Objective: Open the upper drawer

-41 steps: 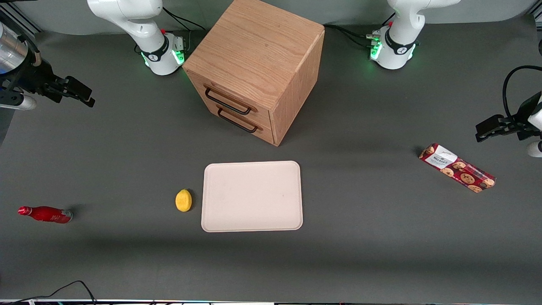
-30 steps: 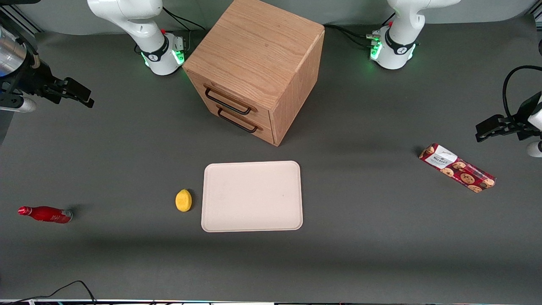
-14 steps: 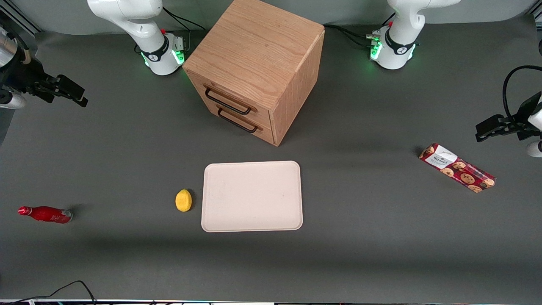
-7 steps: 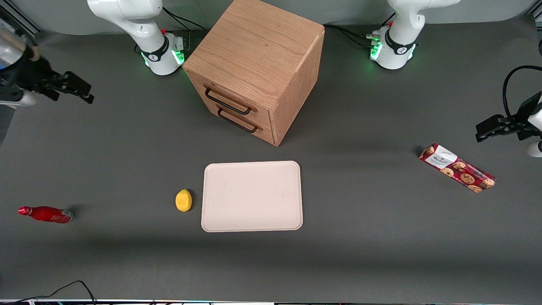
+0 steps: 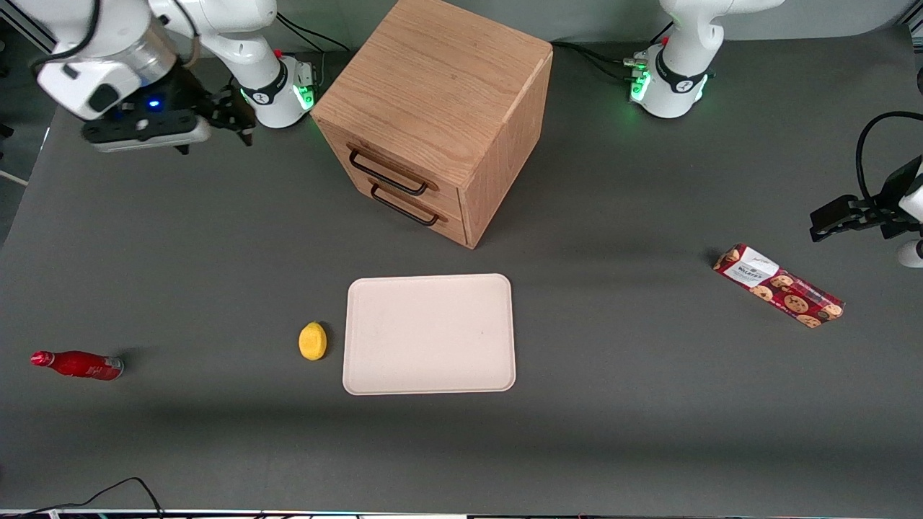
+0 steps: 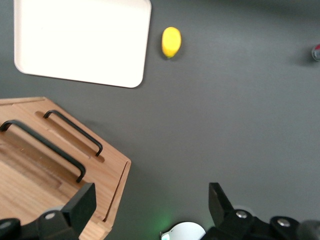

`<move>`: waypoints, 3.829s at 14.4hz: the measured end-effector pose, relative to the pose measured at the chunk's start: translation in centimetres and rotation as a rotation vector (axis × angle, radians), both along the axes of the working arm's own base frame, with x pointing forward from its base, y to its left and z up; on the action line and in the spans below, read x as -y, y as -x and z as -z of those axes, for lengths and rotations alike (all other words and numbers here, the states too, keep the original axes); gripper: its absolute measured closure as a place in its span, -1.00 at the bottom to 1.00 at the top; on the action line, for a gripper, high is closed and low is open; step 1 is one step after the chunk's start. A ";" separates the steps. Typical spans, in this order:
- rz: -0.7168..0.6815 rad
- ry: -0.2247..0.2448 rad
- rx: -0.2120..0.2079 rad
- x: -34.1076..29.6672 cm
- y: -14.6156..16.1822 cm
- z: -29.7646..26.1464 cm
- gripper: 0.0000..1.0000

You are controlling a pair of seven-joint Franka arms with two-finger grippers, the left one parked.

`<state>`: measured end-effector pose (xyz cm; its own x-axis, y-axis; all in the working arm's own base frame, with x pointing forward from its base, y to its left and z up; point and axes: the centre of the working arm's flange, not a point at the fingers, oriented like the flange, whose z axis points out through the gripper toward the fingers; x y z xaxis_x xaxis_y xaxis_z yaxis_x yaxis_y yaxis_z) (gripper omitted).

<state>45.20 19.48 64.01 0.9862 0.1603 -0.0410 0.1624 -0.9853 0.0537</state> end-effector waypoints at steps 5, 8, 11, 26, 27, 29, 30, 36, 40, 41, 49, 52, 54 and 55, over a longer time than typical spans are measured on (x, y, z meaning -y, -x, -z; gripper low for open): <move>-0.374 0.008 -0.050 -4.1 2.0 0.7 -1.00; -0.697 -0.117 -0.117 -4.4 1.9 1.6 -1.00; -0.809 -0.267 -0.182 -5.0 -0.4 4.9 -1.00; -0.803 -0.433 -0.300 -9.1 -5.7 16.3 -1.00; -0.803 -0.432 -0.299 -9.4 -5.5 16.6 -1.00; -0.797 -0.431 -0.290 -9.8 -5.4 17.6 -1.00; -0.793 -0.430 -0.287 -9.8 -5.3 18.3 -1.00; -0.764 -0.421 -0.308 -10.9 -4.0 21.9 -1.00; -0.760 -0.415 -0.303 -12.0 -3.3 23.1 -1.00; -0.751 -0.413 -0.305 -12.0 -3.2 23.5 -1.00; -0.735 -0.402 -0.288 -12.3 -2.7 25.7 -1.00; -0.741 -0.380 -0.285 -12.0 -2.9 26.1 -1.00; -0.742 -0.366 -0.271 -11.7 -3.3 26.0 -1.00; -0.742 -0.348 -0.260 -11.1 -3.8 26.0 -1.00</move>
